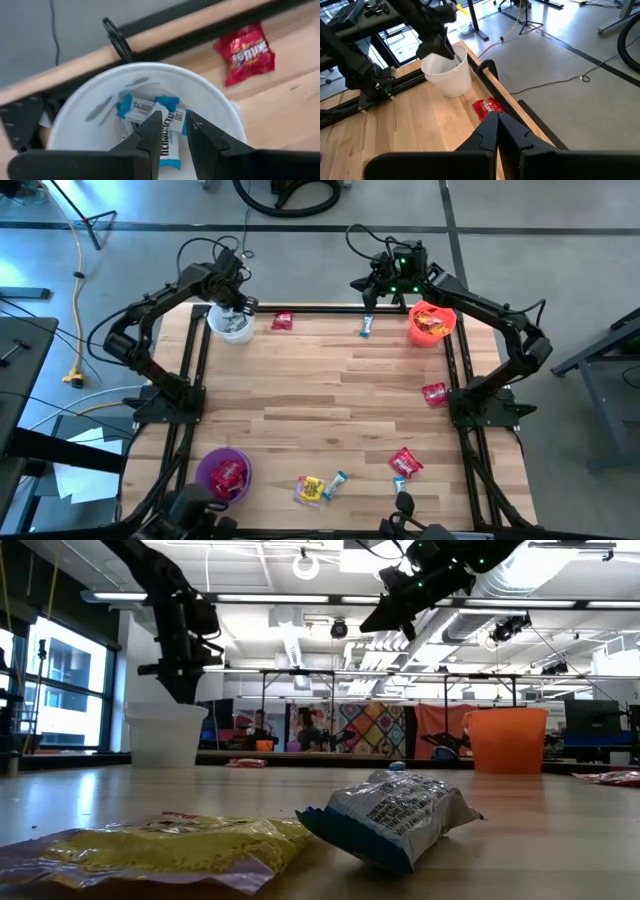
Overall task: Sort candy
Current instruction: Put the red candy into the purple bucket
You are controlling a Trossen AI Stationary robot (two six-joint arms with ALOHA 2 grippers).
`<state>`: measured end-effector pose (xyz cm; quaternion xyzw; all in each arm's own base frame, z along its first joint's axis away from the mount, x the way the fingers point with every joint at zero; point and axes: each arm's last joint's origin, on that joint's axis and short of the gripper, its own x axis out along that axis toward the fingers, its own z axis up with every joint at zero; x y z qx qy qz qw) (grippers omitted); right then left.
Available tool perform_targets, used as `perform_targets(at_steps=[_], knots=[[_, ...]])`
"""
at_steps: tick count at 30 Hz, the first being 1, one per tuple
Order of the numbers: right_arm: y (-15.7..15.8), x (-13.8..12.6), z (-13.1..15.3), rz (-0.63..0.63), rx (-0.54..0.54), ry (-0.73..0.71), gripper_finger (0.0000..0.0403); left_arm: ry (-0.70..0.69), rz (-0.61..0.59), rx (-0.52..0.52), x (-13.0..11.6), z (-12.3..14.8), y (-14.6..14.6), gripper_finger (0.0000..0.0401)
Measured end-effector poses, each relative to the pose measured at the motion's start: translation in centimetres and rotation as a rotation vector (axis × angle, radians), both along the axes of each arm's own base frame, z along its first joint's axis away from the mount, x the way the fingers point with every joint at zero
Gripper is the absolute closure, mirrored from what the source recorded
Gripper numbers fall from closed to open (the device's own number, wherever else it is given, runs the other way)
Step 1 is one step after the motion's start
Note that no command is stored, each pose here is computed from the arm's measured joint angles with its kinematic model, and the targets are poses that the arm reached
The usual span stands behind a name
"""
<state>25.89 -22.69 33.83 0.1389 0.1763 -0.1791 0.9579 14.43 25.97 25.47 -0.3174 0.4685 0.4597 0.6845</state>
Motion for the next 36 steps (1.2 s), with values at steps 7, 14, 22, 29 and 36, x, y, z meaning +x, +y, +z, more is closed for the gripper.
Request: perform_targets(at_steps=[7, 14, 22, 29, 36], knots=[[-0.1, 0.0, 0.2, -0.023, -0.023, -0.009, 0.0402, -0.009, -0.001, 0.181, -1.0, 3.6, -1.5, 0.0336], [0.0, 0.1, 0.2, -0.024, -0.003, -0.013, 0.0402, -0.092, -0.084, 0.323, -0.4, 6.9, -4.5, 0.0361], [1.2, 1.1, -0.9, 0.022, -0.036, 0.024, 0.0402, -0.203, -0.204, 0.478, 2.3, 7.6, -7.5, 0.0398], [1.9, 1.5, -1.8, 0.041, -0.018, 0.04, 0.0403, -0.47, -0.341, 0.548, 4.4, 4.5, -10.6, 0.0401], [2.9, 1.6, -2.0, 0.07, 0.018, 0.074, 0.0403, -0.552, -0.42, 0.525, 4.5, 1.5, -13.5, 0.0401]])
